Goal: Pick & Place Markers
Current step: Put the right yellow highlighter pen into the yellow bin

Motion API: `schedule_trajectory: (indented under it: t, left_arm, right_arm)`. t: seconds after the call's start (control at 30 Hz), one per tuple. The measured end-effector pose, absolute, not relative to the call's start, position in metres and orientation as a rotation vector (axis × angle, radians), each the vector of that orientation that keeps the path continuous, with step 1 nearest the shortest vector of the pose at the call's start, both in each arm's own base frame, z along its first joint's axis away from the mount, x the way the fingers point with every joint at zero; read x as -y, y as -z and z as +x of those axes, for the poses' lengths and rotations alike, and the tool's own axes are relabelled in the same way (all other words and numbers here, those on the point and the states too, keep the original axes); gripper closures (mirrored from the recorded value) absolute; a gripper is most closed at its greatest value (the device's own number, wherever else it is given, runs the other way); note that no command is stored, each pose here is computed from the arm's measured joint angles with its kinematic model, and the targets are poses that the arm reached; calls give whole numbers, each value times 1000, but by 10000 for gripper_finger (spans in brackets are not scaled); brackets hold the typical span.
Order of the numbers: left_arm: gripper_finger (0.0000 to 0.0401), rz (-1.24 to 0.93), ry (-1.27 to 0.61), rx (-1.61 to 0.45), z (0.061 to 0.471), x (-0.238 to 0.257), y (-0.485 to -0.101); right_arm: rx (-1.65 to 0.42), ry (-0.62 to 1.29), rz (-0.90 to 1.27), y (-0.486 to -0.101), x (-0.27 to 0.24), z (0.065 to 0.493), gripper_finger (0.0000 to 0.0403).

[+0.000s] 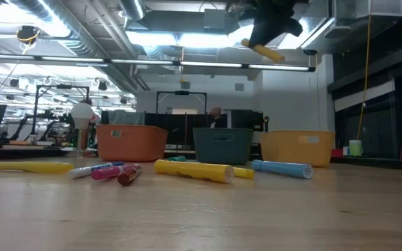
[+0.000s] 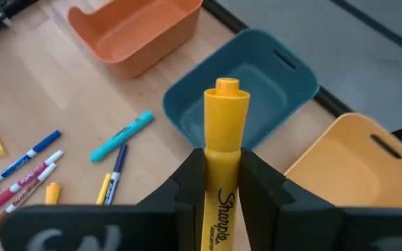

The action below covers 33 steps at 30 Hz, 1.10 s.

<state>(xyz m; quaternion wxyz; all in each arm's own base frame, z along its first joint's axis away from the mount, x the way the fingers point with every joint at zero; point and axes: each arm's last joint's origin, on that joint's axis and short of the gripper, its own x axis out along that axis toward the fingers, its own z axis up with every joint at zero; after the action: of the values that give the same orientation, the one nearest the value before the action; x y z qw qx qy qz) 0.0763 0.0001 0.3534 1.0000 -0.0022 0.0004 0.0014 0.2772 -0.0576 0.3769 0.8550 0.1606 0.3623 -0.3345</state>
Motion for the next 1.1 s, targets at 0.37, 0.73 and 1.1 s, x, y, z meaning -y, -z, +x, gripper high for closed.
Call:
schedule_trajectory:
  t: [0.37,0.73,1.1]
  left_arm:
    - [393,-4,-3,-1,76,0,-353]
    - [390,-4,-3,-1,76,0,-353]
    - [388,-4,-3,-1,76,0,-353]
  right_arm:
    - [-691,731,257,-413,64,268,338]
    - [-605,793,184,-450,74,253,338]
    - [-583,866,141,-464,87,242,338]
